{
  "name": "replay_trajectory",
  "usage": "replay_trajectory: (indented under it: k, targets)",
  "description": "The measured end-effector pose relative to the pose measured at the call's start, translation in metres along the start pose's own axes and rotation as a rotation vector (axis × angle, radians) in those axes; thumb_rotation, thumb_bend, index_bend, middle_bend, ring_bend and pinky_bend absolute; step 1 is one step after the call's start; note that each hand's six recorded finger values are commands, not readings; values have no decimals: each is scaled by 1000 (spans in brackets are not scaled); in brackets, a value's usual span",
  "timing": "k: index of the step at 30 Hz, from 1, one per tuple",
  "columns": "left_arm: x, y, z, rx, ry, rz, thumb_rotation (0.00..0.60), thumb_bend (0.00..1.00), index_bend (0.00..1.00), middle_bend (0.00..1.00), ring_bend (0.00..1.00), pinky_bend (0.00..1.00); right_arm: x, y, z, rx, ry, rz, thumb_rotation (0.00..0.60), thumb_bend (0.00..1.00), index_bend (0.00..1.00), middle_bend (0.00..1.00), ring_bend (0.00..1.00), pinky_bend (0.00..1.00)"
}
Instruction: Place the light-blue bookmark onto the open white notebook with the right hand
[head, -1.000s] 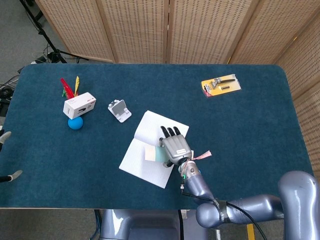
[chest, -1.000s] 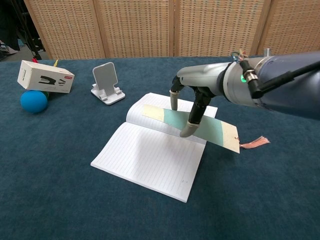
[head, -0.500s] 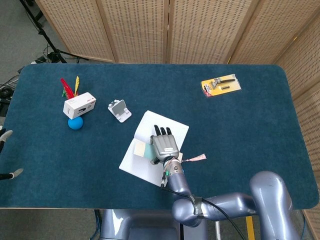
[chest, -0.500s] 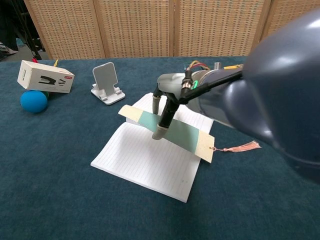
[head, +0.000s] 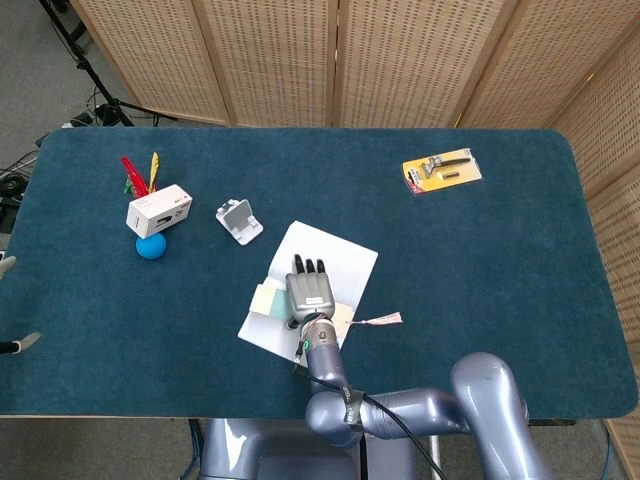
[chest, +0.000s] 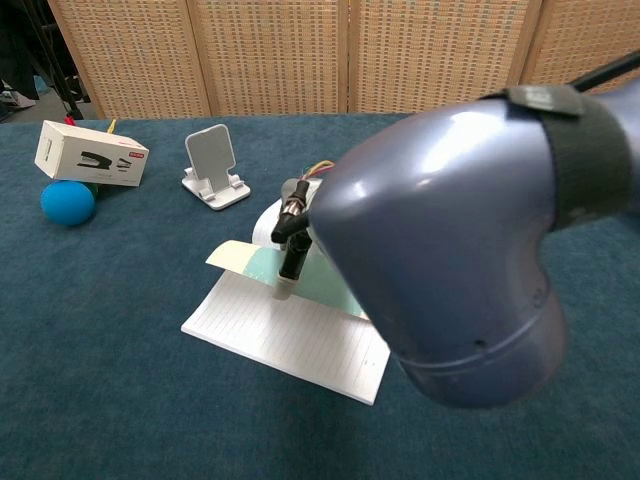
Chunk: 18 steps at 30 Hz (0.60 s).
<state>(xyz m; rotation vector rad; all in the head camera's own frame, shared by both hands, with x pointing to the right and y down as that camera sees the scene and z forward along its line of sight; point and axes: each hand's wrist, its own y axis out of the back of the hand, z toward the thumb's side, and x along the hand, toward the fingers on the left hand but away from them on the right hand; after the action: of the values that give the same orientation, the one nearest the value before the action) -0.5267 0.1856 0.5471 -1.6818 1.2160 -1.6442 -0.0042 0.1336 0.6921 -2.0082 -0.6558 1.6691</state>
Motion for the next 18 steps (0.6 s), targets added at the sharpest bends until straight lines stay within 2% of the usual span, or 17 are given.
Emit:
replay_trajectory:
  k: [2,4,5,9,18]
  targets:
    - [1,0,-1,-1,3,-5,600,0,0,0,0,0,-1,0,5,-15,4,-1,600,289,328,0,0,0]
    - [2,0,-2,-4,4,-5,600,0,0,0,0,0,-2,5,8,-30,17,-20,600,131,86,0,0,0]
    - [2,0,-2,-4,4,-4,600,0,0,0,0,0,-2,6,8,-35,21,-27,600,77,23,0,0,0]
    - [1,-1,-1,0,-1,-8,600,0,0,0,0,0,0,16,8,-75,49,-60,600,0,0,0,0,0]
    - [-2,-2,3,5,-14,-6,600,0,0,0,0,0,11,30,3,-120,89,-65,600,23,0,0,0,0]
